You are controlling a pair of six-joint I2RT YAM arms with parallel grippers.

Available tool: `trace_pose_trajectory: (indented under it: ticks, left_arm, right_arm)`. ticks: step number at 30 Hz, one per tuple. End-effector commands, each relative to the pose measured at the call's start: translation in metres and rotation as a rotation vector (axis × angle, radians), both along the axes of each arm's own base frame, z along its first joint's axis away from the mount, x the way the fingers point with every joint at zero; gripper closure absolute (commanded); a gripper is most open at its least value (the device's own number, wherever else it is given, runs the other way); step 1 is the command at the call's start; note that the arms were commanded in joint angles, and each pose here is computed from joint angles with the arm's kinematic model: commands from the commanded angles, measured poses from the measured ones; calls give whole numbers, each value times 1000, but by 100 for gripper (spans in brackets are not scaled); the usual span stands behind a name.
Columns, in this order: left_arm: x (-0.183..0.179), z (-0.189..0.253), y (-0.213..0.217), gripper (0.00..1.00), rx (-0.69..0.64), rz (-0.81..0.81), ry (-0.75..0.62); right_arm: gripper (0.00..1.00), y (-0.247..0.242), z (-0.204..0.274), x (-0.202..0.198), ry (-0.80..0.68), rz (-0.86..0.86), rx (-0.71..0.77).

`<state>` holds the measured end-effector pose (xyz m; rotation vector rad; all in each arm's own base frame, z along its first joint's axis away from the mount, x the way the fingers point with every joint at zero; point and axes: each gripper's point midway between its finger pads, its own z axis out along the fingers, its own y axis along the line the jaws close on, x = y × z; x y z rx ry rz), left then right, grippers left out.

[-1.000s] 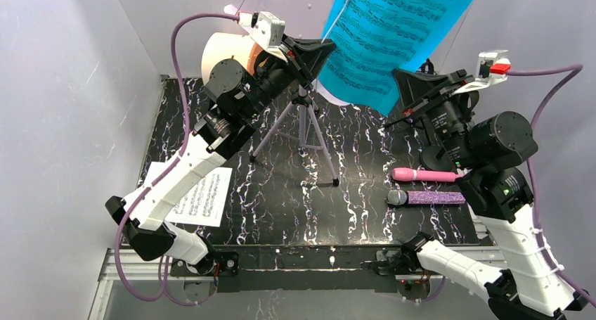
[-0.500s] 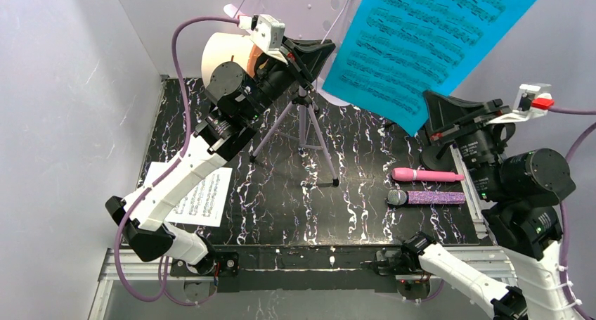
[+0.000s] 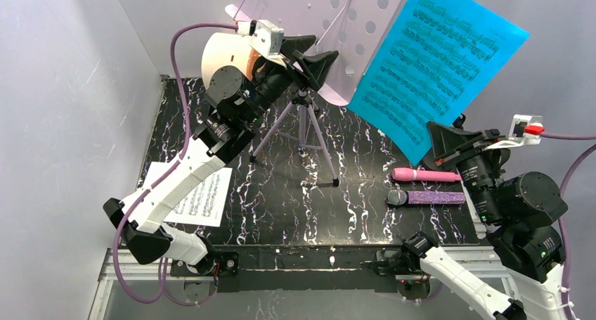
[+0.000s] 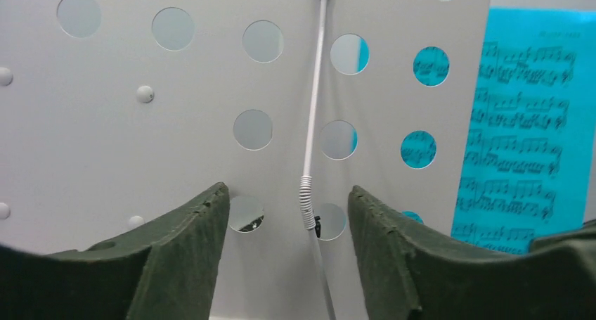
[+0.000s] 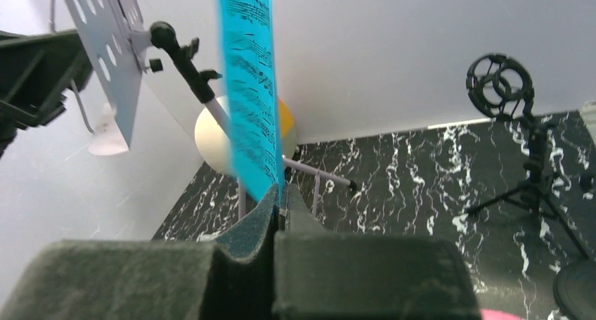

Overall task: Pack up the instrument practice props
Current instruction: Pick up the sheet music from the music stand, then place the sheet music at the center of the board.

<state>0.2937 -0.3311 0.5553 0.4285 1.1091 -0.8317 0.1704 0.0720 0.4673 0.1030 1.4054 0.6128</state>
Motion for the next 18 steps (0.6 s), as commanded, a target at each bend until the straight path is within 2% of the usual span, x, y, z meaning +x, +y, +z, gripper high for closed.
trace_pose_trajectory:
  ticks: [1,8,12,18]
  left_arm:
    - [-15,27,24,36,-63,22,-51]
    - [-31,28,37,23,-55,8,-51]
    - [-50,25,49,18,-51,-24,-49]
    - [-69,-10,71,14,-39,-34,46]
  right_arm:
    - [99,2,-18,0,58,7,34]
    - [99,25,-48,5,135,88,12]
    - [99,34,-56,7,151,120,20]
    - [99,57,-75,12,209,206,-16]
